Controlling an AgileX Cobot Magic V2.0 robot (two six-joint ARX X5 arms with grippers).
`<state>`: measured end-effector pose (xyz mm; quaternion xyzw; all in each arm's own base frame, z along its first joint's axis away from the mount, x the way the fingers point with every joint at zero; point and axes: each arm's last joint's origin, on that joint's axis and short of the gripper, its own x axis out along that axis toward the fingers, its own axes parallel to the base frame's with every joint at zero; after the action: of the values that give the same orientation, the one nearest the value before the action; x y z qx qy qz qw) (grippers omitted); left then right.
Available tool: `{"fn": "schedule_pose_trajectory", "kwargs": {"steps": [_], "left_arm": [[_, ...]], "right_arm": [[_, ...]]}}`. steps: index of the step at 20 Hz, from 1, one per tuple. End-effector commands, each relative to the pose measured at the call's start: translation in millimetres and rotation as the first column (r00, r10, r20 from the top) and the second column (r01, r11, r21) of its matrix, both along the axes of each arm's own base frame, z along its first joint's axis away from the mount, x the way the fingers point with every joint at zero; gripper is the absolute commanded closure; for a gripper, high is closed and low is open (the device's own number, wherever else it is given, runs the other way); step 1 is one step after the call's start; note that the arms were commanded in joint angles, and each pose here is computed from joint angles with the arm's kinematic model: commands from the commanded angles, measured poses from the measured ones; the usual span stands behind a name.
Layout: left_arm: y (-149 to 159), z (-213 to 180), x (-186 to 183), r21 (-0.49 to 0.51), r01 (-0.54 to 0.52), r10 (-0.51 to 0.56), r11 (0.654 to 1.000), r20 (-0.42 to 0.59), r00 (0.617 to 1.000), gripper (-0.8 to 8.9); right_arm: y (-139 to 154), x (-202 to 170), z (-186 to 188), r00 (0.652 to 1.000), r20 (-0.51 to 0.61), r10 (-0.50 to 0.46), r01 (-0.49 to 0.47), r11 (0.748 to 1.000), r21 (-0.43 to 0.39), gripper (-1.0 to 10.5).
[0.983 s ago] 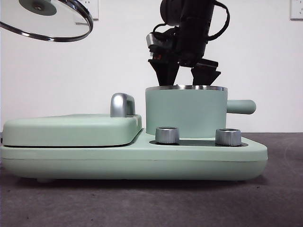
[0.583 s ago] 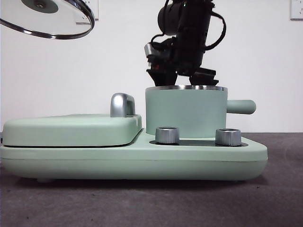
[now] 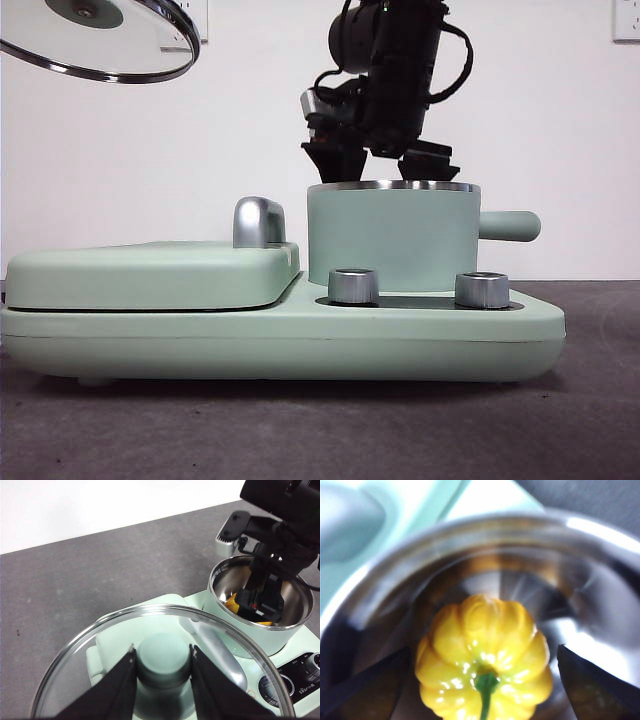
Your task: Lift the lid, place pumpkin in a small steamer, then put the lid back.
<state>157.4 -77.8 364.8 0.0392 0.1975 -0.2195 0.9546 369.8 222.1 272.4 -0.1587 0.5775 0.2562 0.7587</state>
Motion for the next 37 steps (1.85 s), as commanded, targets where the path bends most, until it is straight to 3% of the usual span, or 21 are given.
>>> {"fn": "schedule_pose_trajectory", "kwargs": {"steps": [1,9,14,20,27,32,37], "left_arm": [[-1,7,1,-0.010,0.002,-0.002,1.000,0.038,0.999,7.98],[-1,7,1,0.009,0.009,-0.010,1.000,0.047,0.999,7.98],[-1,7,1,0.009,0.009,-0.009,1.000,0.047,0.999,7.98],[-1,7,1,0.007,0.015,-0.016,1.000,0.047,0.999,7.98],[-7,9,8,-0.025,0.060,-0.058,0.998,0.081,0.995,7.98],[-26,0,26,-0.013,0.174,-0.172,0.985,0.076,0.982,7.98],[-48,-10,44,0.011,0.263,-0.263,0.965,0.086,0.961,7.98]], "right_arm": [[3,-1,16,0.999,0.044,0.003,-0.003,1.000,0.004,4.8],[-19,-33,92,0.968,0.247,-0.047,0.015,0.991,0.131,5.3],[-35,-56,112,0.930,0.358,-0.081,0.022,0.986,0.167,5.3],[-62,-102,98,0.896,0.427,-0.120,0.020,0.973,0.232,5.3],[-104,-173,64,0.847,0.489,-0.208,0.035,0.940,0.340,5.6],[-131,-218,38,0.845,0.467,-0.260,0.072,0.921,0.383,5.6],[-143,-237,29,0.845,0.446,-0.296,0.106,0.909,0.402,5.6]]}}
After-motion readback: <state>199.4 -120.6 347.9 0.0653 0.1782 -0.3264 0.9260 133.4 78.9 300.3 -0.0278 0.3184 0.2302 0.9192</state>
